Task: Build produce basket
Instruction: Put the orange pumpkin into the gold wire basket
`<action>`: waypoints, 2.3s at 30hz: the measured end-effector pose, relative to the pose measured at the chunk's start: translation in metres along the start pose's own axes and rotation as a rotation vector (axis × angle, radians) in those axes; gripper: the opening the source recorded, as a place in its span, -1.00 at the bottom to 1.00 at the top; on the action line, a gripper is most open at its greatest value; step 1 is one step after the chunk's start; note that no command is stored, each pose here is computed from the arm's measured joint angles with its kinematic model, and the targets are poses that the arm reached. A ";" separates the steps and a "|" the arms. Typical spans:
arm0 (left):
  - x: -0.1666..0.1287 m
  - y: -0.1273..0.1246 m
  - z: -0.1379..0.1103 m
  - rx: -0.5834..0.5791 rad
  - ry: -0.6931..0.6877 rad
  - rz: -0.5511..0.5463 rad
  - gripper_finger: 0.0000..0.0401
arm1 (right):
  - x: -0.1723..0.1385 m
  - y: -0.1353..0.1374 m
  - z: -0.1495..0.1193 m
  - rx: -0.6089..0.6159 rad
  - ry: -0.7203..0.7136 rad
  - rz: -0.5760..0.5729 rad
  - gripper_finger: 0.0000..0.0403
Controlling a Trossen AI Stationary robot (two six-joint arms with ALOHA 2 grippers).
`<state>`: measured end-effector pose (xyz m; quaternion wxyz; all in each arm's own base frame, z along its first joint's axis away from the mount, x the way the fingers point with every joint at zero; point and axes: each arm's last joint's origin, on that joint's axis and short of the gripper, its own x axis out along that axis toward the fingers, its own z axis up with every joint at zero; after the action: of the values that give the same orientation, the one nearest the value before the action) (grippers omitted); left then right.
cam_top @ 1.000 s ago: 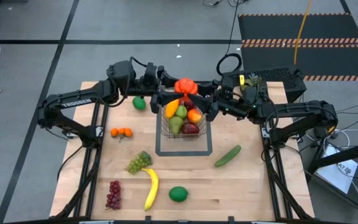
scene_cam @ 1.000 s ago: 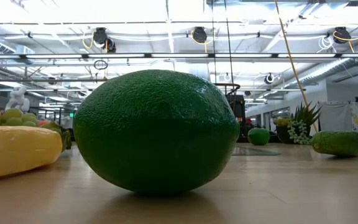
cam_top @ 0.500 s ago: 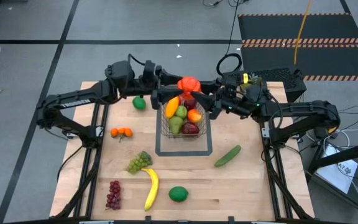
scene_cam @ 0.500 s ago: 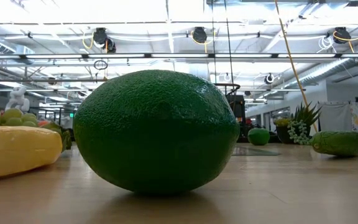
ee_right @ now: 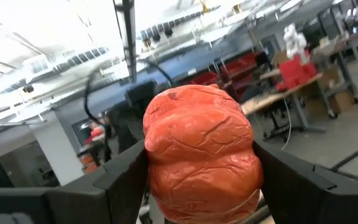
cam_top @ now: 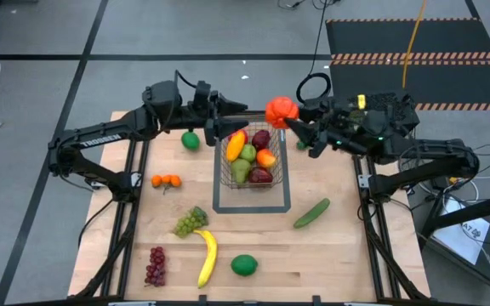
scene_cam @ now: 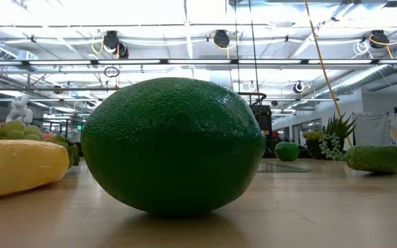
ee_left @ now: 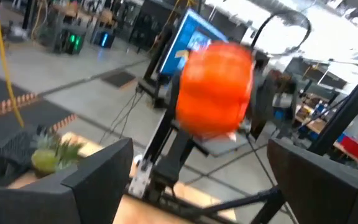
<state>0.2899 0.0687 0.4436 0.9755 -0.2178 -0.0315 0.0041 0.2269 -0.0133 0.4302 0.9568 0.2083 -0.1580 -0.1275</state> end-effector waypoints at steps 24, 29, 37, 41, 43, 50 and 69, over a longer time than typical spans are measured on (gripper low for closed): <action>-0.002 0.008 -0.018 -0.070 0.177 0.087 0.38 | -0.090 0.002 0.080 -0.364 -0.297 -0.002 0.30; -0.002 0.008 -0.018 -0.069 0.177 0.087 0.31 | -0.092 0.002 0.081 -0.574 -0.302 -0.032 0.30; -0.002 0.008 -0.018 -0.039 0.177 0.087 0.23 | -0.090 0.002 0.080 -0.818 -0.295 -0.067 0.30; -0.002 0.009 -0.018 -0.038 0.170 0.104 0.23 | -0.090 0.002 0.080 -0.825 -0.295 -0.069 0.30; -0.002 0.009 -0.018 -0.032 0.169 0.107 0.24 | -0.090 0.002 0.080 -0.821 -0.295 -0.069 0.30; -0.002 0.010 -0.017 -0.002 0.159 0.132 0.22 | -0.090 0.002 0.080 -0.612 -0.297 -0.053 0.30; -0.001 0.010 -0.017 0.026 0.158 0.136 0.24 | -0.084 -0.003 0.076 0.065 -0.328 -0.125 0.31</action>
<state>0.2896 0.0702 0.4237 0.9751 -0.2065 0.0606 0.0537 0.1225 -0.0172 0.4740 0.9010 0.2251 -0.3029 -0.2140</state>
